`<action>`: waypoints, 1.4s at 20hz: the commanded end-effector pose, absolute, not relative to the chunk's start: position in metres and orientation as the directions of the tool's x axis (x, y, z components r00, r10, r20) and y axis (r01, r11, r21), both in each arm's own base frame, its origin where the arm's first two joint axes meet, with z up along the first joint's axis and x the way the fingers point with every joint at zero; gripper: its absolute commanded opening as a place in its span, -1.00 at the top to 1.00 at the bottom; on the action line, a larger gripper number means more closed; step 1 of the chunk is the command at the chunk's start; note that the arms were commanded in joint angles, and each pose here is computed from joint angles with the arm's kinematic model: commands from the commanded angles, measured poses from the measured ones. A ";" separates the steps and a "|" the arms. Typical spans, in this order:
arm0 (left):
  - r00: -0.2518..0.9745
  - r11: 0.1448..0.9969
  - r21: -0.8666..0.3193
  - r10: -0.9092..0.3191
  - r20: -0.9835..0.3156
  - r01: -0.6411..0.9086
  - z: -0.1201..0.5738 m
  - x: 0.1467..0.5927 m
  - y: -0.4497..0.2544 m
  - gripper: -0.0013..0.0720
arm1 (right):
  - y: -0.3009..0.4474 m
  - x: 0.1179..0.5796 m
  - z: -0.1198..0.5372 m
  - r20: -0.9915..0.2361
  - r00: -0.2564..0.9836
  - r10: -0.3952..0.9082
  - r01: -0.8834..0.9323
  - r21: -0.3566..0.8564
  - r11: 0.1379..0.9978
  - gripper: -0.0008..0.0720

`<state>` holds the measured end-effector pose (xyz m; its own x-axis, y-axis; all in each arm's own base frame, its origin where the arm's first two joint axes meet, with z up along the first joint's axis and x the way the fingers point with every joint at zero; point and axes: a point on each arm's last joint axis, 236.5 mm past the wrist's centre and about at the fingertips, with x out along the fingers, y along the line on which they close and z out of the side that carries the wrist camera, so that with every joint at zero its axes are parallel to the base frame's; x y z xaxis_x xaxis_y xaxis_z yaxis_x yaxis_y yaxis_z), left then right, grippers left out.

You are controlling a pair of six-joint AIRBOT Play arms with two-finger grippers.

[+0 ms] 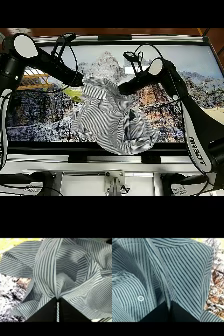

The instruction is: Fold the shirts.

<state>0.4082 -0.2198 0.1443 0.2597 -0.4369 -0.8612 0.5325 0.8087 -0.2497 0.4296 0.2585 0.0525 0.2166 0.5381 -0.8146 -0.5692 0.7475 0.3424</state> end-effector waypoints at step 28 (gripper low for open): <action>0.222 0.878 -0.458 -0.479 -0.849 0.141 0.030 0.450 -0.249 -1.00 | 0.249 0.397 0.108 -0.855 0.343 0.390 -0.572 0.139 0.808 0.76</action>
<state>0.4416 -0.2504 0.0179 0.1737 -0.4800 -0.8599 0.1178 0.8770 -0.4658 0.3955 0.2510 0.1083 0.3382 0.3956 -0.8539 -0.5736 0.8060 0.1463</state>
